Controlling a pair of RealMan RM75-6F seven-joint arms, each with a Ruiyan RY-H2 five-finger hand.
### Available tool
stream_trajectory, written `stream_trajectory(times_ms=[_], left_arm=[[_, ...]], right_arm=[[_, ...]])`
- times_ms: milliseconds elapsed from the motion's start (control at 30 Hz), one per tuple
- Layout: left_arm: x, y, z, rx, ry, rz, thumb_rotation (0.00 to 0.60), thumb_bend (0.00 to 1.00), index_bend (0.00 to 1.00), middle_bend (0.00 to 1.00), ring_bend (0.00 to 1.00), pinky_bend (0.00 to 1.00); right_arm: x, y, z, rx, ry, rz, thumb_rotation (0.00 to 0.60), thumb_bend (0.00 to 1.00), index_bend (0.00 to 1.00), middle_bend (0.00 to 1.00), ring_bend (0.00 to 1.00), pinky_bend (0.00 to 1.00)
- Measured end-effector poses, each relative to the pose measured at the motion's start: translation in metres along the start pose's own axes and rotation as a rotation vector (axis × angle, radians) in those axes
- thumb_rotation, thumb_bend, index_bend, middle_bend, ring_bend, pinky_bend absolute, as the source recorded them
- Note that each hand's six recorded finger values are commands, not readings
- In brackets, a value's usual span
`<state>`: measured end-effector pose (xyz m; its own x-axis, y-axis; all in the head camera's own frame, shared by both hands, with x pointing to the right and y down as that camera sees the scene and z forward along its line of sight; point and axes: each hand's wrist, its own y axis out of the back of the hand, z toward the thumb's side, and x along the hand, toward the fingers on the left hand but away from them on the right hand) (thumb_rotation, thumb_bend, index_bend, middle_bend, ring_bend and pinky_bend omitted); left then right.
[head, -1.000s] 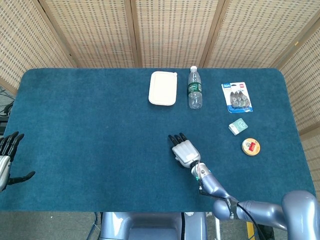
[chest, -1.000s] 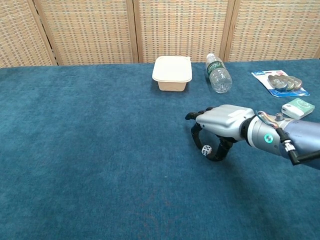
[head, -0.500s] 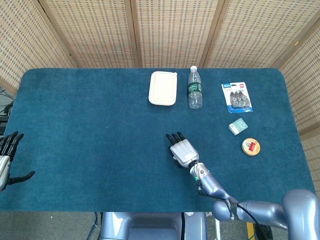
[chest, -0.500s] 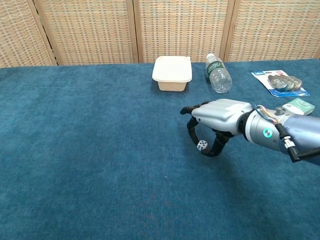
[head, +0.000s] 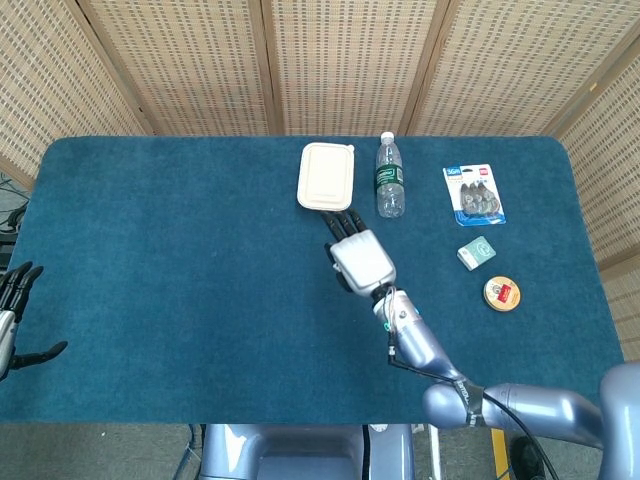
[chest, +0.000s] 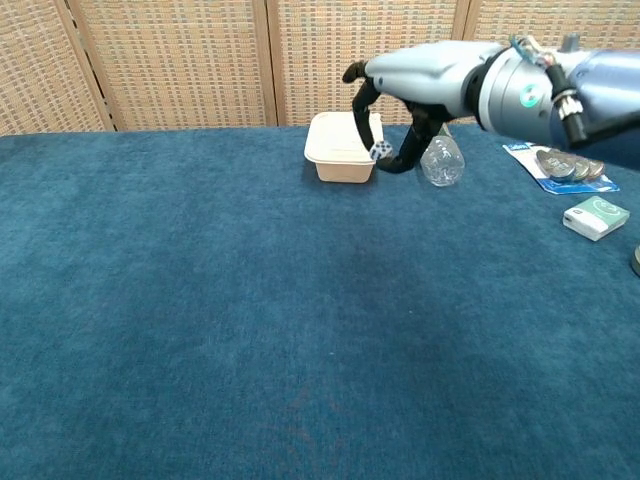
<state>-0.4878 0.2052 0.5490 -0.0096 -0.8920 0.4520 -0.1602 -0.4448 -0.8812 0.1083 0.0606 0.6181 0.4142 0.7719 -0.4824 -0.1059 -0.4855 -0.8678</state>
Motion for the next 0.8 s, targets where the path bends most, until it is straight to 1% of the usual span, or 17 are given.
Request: stream_trajectory(times_ms=[33, 67, 133, 167, 200, 233, 300, 467, 633, 700, 800], left_arm=[[0.000, 0.000, 0.000, -0.001, 0.000, 0.000, 0.600, 0.00, 0.00, 0.00, 0.00, 0.00], [0.000, 0.001, 0.000, -0.002, 0.000, 0.000, 0.600, 0.00, 0.00, 0.00, 0.00, 0.00], [0.000, 0.001, -0.001, -0.005, -0.001, 0.001, 0.600, 0.00, 0.00, 0.00, 0.00, 0.00], [0.000, 0.002, -0.001, -0.005, -0.001, 0.001, 0.600, 0.00, 0.00, 0.00, 0.00, 0.00], [0.000, 0.002, -0.001, -0.005, -0.001, 0.001, 0.600, 0.00, 0.00, 0.00, 0.00, 0.00], [0.000, 0.002, -0.001, -0.005, -0.001, 0.001, 0.600, 0.00, 0.00, 0.00, 0.00, 0.00], [0.000, 0.002, -0.001, -0.004, -0.003, 0.001, 0.600, 0.00, 0.00, 0.00, 0.00, 0.00], [0.000, 0.000, 0.000, 0.002, -0.004, -0.004, 0.600, 0.00, 0.00, 0.00, 0.00, 0.00], [0.001, 0.000, -0.001, 0.000, 0.002, -0.005, 0.600, 0.00, 0.00, 0.00, 0.00, 0.00], [0.001, 0.001, -0.001, -0.003, 0.003, -0.004, 0.600, 0.00, 0.00, 0.00, 0.00, 0.00], [0.000, 0.002, -0.003, -0.009, 0.006, 0.001, 0.600, 0.00, 0.00, 0.00, 0.00, 0.00]], right_arm=[[0.000, 0.006, -0.003, 0.001, -0.014, -0.006, 0.600, 0.43, 0.59, 0.03, 0.00, 0.00], [-0.001, 0.013, -0.007, 0.002, -0.029, -0.013, 0.600, 0.38, 0.53, 0.03, 0.00, 0.00], [0.000, 0.025, -0.016, 0.005, -0.059, -0.021, 0.600, 0.24, 0.31, 0.02, 0.00, 0.00], [0.001, 0.028, -0.020, 0.008, -0.070, -0.022, 0.600, 0.14, 0.16, 0.01, 0.00, 0.00], [0.001, 0.032, -0.024, 0.013, -0.081, -0.021, 0.600, 0.08, 0.06, 0.00, 0.00, 0.00], [0.002, 0.034, -0.026, 0.014, -0.086, -0.020, 0.600, 0.06, 0.02, 0.00, 0.00, 0.00], [0.003, 0.035, -0.029, 0.004, -0.089, -0.015, 0.600, 0.05, 0.00, 0.00, 0.00, 0.00], [0.005, 0.034, -0.032, -0.017, -0.086, -0.011, 0.600, 0.05, 0.00, 0.00, 0.00, 0.00], [0.008, 0.036, -0.035, -0.041, -0.088, -0.021, 0.600, 0.12, 0.00, 0.00, 0.00, 0.00], [0.013, 0.037, -0.039, -0.059, -0.089, -0.028, 0.600, 0.13, 0.00, 0.00, 0.00, 0.00], [0.025, 0.036, -0.047, -0.054, -0.089, -0.046, 0.600, 0.13, 0.00, 0.00, 0.00, 0.00]])
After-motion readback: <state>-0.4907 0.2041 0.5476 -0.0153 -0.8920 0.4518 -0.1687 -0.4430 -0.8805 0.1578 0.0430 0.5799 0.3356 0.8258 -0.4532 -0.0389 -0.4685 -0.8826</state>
